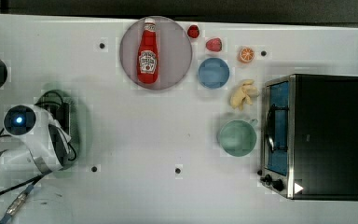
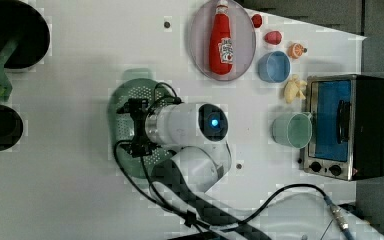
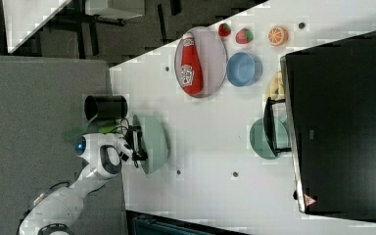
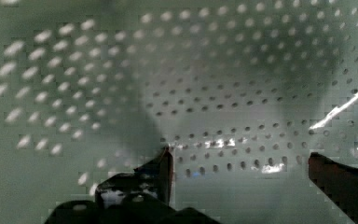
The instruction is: Drag strainer right to left.
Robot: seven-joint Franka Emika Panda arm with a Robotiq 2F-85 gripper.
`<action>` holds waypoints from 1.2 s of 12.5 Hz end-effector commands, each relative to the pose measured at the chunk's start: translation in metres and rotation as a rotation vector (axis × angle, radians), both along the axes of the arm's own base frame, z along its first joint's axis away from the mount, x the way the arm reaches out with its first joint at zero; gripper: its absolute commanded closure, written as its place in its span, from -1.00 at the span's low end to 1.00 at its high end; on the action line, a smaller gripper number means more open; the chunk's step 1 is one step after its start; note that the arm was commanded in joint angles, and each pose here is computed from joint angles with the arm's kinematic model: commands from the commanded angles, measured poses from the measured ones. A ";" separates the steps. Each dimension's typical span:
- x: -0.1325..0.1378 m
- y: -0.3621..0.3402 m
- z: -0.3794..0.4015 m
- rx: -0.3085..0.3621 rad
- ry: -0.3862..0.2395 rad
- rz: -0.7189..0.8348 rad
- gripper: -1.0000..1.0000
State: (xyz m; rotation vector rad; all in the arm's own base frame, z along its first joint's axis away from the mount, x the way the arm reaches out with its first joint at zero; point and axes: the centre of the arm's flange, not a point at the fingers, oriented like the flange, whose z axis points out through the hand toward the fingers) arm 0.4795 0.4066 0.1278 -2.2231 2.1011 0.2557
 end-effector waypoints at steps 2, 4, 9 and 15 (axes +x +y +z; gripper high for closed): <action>0.000 0.017 0.014 0.012 -0.010 -0.069 -1.00; 0.007 0.013 0.032 0.014 -0.028 -0.052 -1.00; 0.040 -0.042 0.159 -0.001 -0.068 0.226 -1.00; 0.101 -0.255 0.351 -0.078 -0.273 0.389 -1.00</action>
